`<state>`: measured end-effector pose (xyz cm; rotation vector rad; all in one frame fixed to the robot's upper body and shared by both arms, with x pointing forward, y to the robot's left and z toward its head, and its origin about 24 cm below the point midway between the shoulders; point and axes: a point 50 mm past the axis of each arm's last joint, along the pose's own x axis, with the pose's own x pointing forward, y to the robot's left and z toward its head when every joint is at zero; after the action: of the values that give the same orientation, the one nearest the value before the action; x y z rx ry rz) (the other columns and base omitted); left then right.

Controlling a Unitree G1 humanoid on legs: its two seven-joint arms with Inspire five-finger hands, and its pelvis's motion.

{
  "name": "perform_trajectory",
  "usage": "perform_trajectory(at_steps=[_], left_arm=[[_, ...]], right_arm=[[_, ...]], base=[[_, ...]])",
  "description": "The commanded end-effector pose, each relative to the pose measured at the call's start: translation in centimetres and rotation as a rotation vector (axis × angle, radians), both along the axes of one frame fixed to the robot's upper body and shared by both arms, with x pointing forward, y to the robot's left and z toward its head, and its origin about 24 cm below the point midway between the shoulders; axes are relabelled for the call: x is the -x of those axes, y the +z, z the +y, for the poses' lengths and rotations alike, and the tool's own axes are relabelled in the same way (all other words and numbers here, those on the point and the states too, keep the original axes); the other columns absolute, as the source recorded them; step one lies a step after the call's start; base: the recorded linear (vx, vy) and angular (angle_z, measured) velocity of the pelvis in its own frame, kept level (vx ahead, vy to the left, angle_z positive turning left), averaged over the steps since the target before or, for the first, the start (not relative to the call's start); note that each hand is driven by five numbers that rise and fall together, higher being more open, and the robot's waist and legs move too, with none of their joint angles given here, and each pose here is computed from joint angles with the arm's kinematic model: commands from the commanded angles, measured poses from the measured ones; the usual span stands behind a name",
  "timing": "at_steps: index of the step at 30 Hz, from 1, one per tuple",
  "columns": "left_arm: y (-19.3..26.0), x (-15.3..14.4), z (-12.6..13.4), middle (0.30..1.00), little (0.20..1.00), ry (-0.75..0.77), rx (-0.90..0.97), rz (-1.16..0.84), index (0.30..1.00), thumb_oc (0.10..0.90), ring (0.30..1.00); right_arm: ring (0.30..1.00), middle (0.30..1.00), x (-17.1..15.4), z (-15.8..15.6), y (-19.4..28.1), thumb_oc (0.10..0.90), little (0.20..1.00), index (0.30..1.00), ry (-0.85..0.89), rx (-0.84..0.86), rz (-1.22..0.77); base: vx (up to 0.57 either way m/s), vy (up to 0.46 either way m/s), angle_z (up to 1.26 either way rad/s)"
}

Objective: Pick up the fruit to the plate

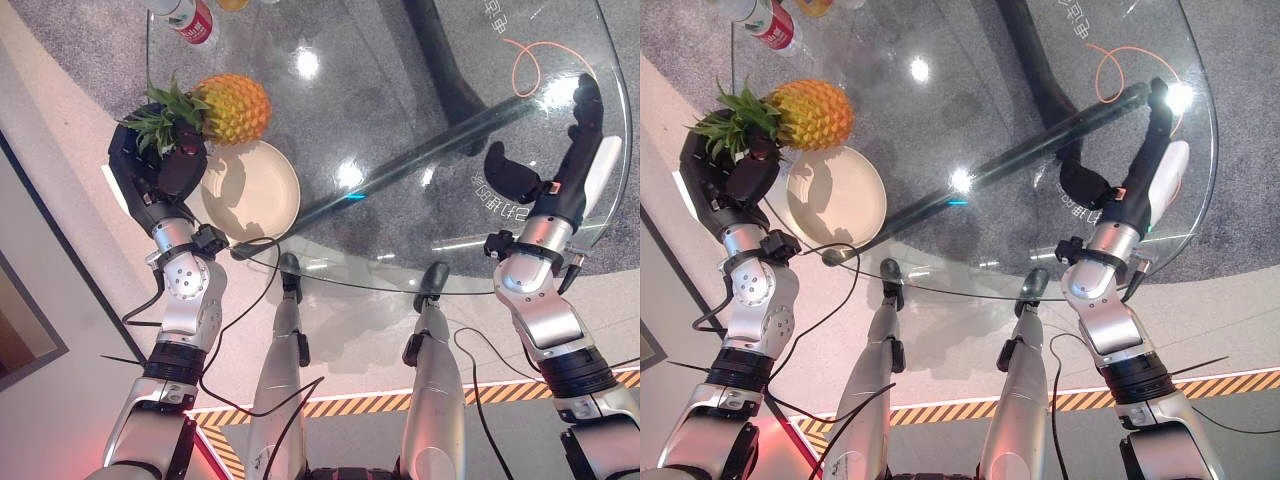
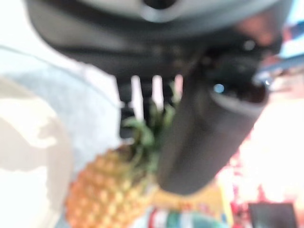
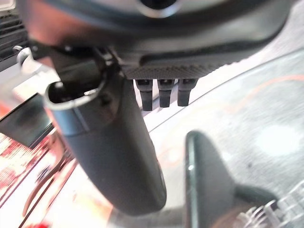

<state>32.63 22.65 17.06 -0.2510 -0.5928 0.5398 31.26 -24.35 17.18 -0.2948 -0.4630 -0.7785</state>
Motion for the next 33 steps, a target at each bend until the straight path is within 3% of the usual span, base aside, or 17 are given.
perform_trajectory(at_steps=[1, 6, 12, 23, 33], left_arm=[[5.5, 1.8, 3.2, 0.3, 0.2, 0.181, -0.083, -0.295, 0.3, 0.1, 0.3], [5.3, 1.6, 4.0, 0.3, 0.2, 0.266, -0.121, -0.282, 0.3, 0.1, 0.3], [6.3, 1.6, 4.0, 0.3, 0.2, 0.232, -0.082, -0.354, 0.3, 0.1, 0.3], [7.8, 1.8, 3.3, 0.3, 0.2, 0.155, -0.089, -0.442, 0.3, 0.1, 0.3], [8.1, 2.3, 2.8, 0.3, 0.2, 0.174, -0.166, -0.464, 0.3, 0.1, 0.3]], right_arm=[[0.9, 0.9, 1.2, -2.6, 2.0, 0.8, 0.9, 0.9, -0.098, -0.142, -0.217], [0.9, 0.9, 1.0, -6.4, -1.6, 0.8, 0.9, 0.9, -0.19, -0.409, -0.164], [0.9, 0.9, 1.1, -9.1, -4.5, 0.8, 0.9, 0.9, -0.307, -0.559, -0.074], [0.9, 0.9, 1.3, -11.3, -6.7, 0.8, 0.9, 0.9, -0.435, -0.58, 0.063], [0.9, 0.9, 3.3, -13.2, -10.2, 0.8, 0.9, 0.9, -0.525, -0.638, 0.177]], base=[[0.0, 0.0, 0.0], [0.0, -0.029, 0.0], [-0.02, -0.045, 0.0], [0.0, -0.003, 0.0], [0.0, -0.019, 0.02]])
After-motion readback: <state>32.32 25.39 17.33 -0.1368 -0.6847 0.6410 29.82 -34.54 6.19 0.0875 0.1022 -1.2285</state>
